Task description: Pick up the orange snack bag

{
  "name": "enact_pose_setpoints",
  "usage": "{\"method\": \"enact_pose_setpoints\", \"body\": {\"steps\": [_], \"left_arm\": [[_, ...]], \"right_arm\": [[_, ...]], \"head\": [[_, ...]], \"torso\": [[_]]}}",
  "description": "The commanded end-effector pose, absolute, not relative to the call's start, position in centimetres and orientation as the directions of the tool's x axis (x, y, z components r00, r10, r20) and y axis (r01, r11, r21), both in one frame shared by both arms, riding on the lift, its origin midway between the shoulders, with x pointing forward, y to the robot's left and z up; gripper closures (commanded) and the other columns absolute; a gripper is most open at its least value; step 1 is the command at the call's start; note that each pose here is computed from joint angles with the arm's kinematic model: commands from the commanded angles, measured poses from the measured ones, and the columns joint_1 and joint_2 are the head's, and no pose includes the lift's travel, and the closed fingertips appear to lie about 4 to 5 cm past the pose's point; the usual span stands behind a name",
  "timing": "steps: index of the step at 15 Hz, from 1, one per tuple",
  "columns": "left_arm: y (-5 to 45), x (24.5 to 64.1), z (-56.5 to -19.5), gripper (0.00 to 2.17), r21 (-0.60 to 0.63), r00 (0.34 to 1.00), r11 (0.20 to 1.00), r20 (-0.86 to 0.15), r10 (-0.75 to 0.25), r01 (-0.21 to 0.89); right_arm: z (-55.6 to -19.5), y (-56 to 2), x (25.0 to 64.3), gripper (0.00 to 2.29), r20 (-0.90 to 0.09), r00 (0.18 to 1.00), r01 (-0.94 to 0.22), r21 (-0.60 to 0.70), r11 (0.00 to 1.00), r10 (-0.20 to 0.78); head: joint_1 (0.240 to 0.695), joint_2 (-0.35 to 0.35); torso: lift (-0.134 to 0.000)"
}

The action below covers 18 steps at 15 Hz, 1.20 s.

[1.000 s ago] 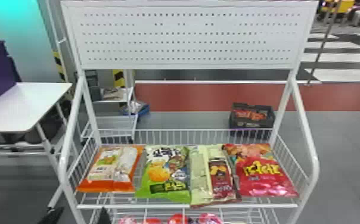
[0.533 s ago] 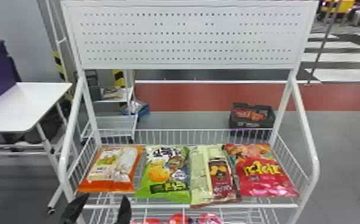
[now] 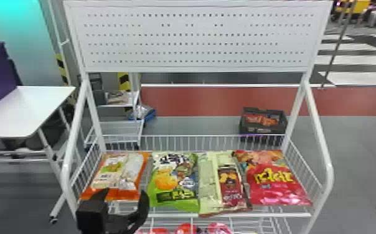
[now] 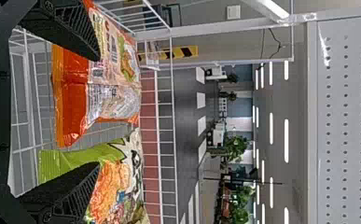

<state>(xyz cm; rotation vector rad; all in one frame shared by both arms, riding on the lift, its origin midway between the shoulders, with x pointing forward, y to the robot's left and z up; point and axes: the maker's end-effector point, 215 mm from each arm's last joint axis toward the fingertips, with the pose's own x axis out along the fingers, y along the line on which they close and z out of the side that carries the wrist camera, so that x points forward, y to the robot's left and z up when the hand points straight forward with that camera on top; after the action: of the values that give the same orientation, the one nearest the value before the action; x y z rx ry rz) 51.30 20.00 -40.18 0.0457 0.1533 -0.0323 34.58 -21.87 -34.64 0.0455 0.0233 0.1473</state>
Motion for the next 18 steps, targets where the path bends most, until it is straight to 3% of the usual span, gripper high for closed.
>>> {"method": "enact_pose_setpoints", "body": {"steps": [1,12,18], "left_arm": [[19.3,53.2,-40.7,0.09,0.053,0.985,0.998,-0.173,-0.028,0.038],[22.5,57.0,-42.2,0.1,0.118,0.978,0.993,-0.203,0.049,-0.025],[22.4,57.0,-42.6,0.34,0.125,0.975,0.992,-0.217,0.048,-0.021]], "right_arm": [[-34.7,-21.9,34.5,0.14,-0.021,0.989,-0.147,0.046,0.988,0.148],[-34.9,-22.2,34.7,0.14,-0.026,0.989,-0.145,0.043,0.988,0.146],[-34.9,-22.2,34.8,0.14,-0.024,0.989,-0.144,0.043,0.989,0.145]], "head": [[0.499,0.0],[0.499,0.0],[0.499,0.0]], "torso": [[0.0],[0.0],[0.0]]}}
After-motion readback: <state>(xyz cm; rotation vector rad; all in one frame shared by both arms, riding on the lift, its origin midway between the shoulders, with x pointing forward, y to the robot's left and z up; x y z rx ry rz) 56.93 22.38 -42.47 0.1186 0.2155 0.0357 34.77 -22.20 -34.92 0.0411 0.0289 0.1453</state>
